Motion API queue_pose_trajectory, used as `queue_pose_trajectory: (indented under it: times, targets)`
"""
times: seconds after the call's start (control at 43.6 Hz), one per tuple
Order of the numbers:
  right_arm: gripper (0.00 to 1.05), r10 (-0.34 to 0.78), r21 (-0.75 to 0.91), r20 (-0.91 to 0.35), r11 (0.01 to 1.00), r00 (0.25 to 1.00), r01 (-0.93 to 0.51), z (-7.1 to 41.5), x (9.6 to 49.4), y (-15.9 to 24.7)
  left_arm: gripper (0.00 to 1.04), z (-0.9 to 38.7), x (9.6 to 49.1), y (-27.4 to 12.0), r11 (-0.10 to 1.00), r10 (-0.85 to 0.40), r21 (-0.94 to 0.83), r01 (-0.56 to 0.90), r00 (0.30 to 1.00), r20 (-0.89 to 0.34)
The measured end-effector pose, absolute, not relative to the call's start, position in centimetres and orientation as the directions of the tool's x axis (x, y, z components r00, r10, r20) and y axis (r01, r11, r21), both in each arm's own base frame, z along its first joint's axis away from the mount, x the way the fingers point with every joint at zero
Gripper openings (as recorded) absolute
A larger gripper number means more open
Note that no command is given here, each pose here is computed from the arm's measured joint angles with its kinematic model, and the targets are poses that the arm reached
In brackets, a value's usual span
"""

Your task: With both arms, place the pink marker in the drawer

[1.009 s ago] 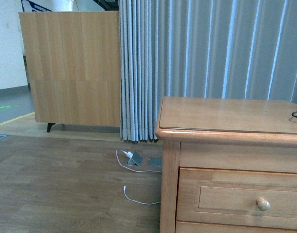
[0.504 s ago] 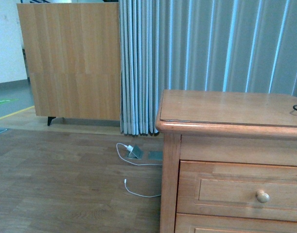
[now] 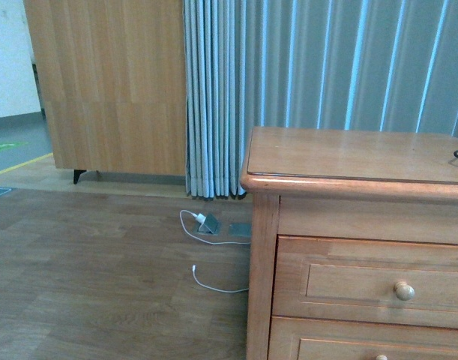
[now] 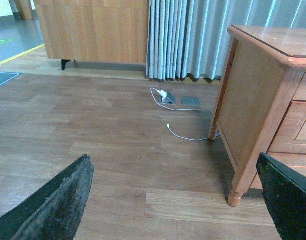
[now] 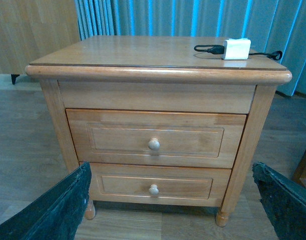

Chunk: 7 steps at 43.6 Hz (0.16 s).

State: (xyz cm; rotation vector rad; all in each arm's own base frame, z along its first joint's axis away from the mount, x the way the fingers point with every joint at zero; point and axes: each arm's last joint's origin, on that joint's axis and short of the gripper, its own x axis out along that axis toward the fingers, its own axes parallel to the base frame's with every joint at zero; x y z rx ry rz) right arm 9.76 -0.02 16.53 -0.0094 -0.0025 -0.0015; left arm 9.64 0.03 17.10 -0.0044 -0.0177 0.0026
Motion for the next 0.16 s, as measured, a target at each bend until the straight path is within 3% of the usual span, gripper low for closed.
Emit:
queue_pose_trajectory:
  times: [0.161]
  targets:
    - [0.96,-0.002,-0.009,0.002,1.000,1.000,0.002,16.53,9.76,-0.02,0.99,17.10,9.64,0.03,1.000,0.003,-0.004,-0.003,1.000,0.018]
